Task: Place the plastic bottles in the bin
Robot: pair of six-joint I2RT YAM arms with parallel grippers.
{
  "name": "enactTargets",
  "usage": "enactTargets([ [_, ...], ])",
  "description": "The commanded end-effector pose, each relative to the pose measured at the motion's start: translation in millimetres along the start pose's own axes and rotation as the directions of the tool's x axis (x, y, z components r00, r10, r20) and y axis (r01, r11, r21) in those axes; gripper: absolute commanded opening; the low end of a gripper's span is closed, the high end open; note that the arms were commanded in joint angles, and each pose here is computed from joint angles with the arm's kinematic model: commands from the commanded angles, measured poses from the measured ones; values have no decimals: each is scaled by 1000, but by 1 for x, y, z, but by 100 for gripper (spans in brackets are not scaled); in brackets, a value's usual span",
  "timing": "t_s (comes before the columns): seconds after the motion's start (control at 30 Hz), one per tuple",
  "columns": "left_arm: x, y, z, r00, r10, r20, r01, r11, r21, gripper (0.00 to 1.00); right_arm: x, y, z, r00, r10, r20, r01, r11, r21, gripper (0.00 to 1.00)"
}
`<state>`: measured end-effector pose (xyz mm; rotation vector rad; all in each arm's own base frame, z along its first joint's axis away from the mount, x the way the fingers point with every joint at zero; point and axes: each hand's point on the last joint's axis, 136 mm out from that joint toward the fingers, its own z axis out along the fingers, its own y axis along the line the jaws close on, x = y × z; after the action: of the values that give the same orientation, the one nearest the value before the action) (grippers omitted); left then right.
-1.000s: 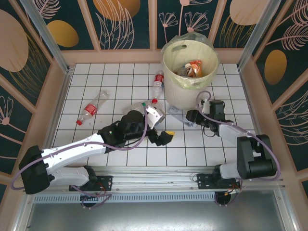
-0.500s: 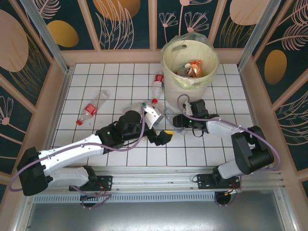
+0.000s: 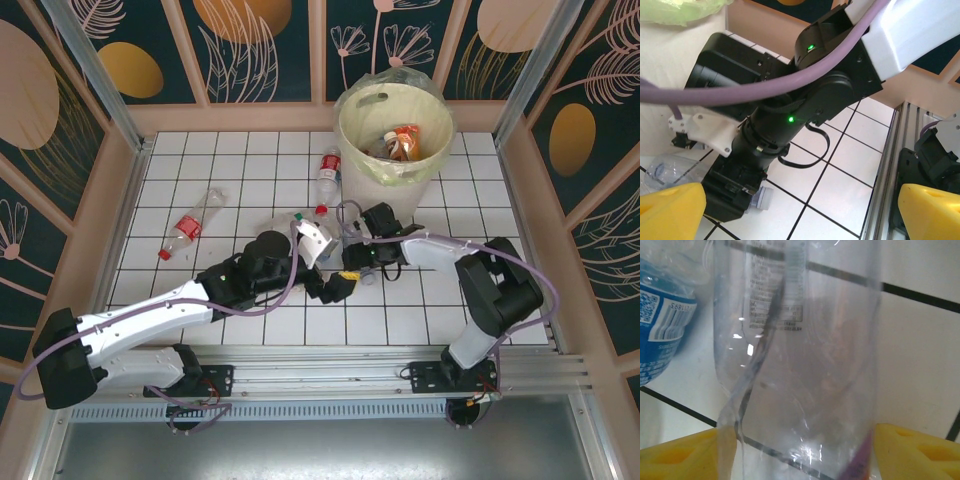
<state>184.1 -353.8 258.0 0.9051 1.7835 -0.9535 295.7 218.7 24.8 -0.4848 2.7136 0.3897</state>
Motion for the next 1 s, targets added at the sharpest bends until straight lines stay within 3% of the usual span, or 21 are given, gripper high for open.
enactTargets([
  [0.0,-3,-1,-6,1000,0,22,0,1000,-6,99,6,-6,3,998,-30,-50,34,996,84,73],
  [0.2,-5,0,-11,999,2,36,-1,1000,-12,99,-3,0,-7,999,-45,-3,45,995,93,65],
  [0.4,-9,-1,-16,998,0,67,1,1000,-13,99,-20,14,-45,991,-55,123,50,998,44,59],
  [0.67,-42,-2,-35,974,-37,226,41,999,-14,99,-47,55,-122,940,-49,338,105,983,-151,58],
  [0.97,-85,0,-60,915,-84,395,102,994,-26,99,-84,108,-218,834,-69,548,287,902,-323,58],
])
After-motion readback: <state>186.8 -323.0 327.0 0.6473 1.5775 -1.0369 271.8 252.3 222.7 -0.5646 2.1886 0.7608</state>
